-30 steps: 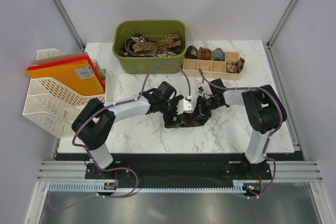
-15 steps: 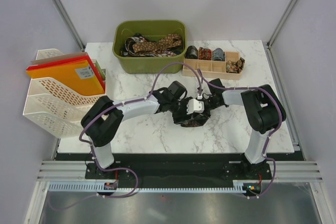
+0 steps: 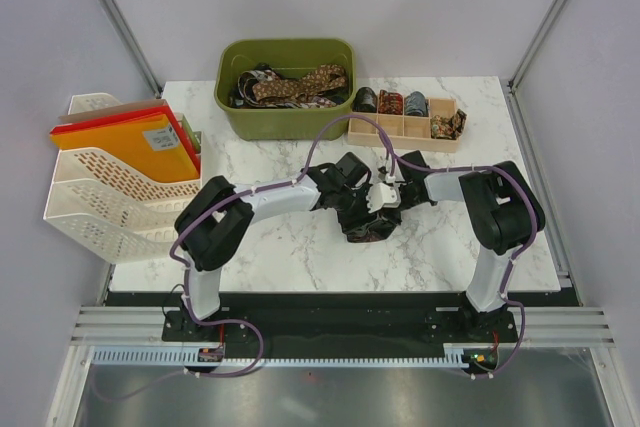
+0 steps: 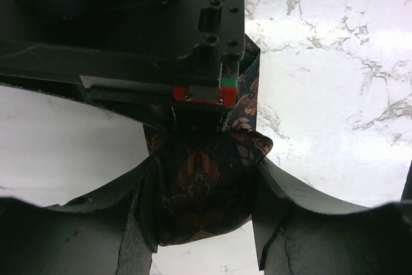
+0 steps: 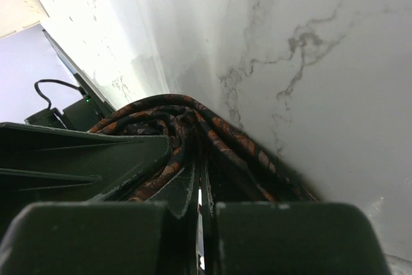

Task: Roll the ties
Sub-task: Roll the tie at the center of the board.

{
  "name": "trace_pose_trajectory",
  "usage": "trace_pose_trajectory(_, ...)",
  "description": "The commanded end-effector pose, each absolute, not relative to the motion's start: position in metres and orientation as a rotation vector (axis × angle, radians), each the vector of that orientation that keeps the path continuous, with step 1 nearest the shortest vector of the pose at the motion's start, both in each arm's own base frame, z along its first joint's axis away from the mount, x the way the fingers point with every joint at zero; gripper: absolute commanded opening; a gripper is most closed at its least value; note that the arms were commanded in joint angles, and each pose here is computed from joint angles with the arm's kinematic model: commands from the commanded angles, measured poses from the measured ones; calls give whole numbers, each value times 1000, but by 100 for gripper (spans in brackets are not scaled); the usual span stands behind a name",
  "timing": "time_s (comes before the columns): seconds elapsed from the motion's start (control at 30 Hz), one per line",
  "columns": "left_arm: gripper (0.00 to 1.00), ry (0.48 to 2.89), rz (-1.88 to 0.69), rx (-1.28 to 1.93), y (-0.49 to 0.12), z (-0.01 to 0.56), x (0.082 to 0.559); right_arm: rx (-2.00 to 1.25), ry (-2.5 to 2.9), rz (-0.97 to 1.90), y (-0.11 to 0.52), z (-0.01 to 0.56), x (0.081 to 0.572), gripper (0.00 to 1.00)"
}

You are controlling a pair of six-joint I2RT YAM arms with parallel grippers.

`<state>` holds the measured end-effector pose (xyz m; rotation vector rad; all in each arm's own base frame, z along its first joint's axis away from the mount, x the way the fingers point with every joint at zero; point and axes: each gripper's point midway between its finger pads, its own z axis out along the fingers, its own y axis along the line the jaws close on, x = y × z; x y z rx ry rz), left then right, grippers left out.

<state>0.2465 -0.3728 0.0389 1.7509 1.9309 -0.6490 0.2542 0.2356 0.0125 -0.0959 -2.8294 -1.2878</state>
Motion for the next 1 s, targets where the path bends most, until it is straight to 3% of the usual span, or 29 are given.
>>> trace_pose_trajectory(0.0,50,2091,-527,1810,-346,-5,237,-127,-2853,-1275,233,2,256,0)
trace_pose_trajectory(0.3,47,2205,-468,1907,-331,-30,232,-170,-2837,-1355,222,20,268,10)
trace_pose_trajectory(0.53,45,2261,-460,1984,-322,-44,223,-201,-2827,-1357,206,30,271,28)
trace_pose_trajectory(0.97,45,2223,-509,2068,-319,-44,214,-171,-2811,-1494,204,62,273,43)
